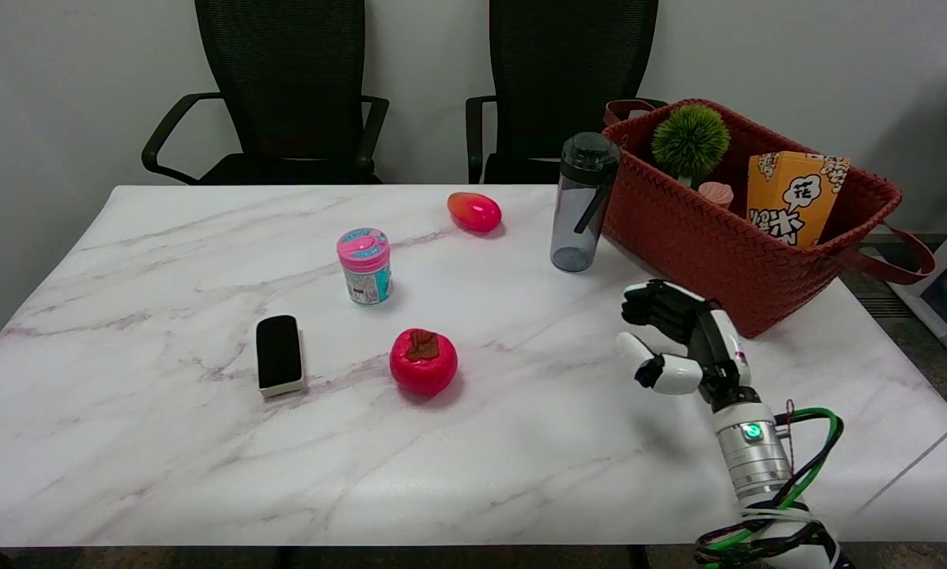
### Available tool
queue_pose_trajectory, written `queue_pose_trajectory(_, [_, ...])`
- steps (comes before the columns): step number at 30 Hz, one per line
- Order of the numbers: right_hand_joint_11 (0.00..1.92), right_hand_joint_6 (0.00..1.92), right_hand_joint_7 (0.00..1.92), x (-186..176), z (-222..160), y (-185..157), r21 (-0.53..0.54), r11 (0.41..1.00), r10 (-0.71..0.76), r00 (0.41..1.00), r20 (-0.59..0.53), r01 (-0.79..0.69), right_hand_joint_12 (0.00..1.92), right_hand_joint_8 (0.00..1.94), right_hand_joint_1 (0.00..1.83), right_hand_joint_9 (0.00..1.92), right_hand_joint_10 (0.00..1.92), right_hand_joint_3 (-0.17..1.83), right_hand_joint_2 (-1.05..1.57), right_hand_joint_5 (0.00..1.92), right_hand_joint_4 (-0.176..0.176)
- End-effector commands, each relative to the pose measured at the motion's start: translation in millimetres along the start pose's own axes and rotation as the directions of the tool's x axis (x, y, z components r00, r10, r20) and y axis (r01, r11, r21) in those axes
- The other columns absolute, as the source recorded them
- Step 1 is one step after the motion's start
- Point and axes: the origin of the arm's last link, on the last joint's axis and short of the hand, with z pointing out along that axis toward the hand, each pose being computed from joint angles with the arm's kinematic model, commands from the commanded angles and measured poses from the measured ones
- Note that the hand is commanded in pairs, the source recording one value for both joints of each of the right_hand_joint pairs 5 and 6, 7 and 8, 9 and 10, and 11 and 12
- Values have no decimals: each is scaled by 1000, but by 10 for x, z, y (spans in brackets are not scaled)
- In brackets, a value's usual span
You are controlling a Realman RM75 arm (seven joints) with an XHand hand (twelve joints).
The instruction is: Pick up the black water bottle.
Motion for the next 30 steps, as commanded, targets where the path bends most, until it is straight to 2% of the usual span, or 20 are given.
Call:
queue_pose_trajectory(1, [520, 241, 494, -418, 342, 269, -69, 997, 45, 999, -2, -45, 520, 494, 1093, 518, 518, 1216, 81, 241, 0])
queue_pose_trajectory(4, [409, 94, 335, -462, 492, 307, -96, 985, 137, 990, -40, -140, 409, 335, 1082, 357, 357, 1255, -31, 94, 0])
queue_pose_trajectory(6, [332, 8, 231, -467, 600, 275, -75, 983, 162, 985, -58, -166, 332, 231, 1071, 299, 299, 1136, -58, 8, 0])
queue_pose_trajectory(11, [135, 0, 67, -537, 831, 179, -61, 976, 206, 977, -52, -209, 135, 67, 1057, 195, 195, 975, -44, 0, 0])
queue_pose_trajectory(22, [89, 0, 73, -616, 1045, 139, -53, 975, 213, 976, -45, -216, 89, 73, 1049, 172, 172, 977, -92, 0, 0])
queue_pose_trajectory(30, [76, 0, 121, -539, 1124, 112, -32, 976, 211, 975, -63, -213, 76, 121, 1047, 179, 179, 987, -127, 0, 0])
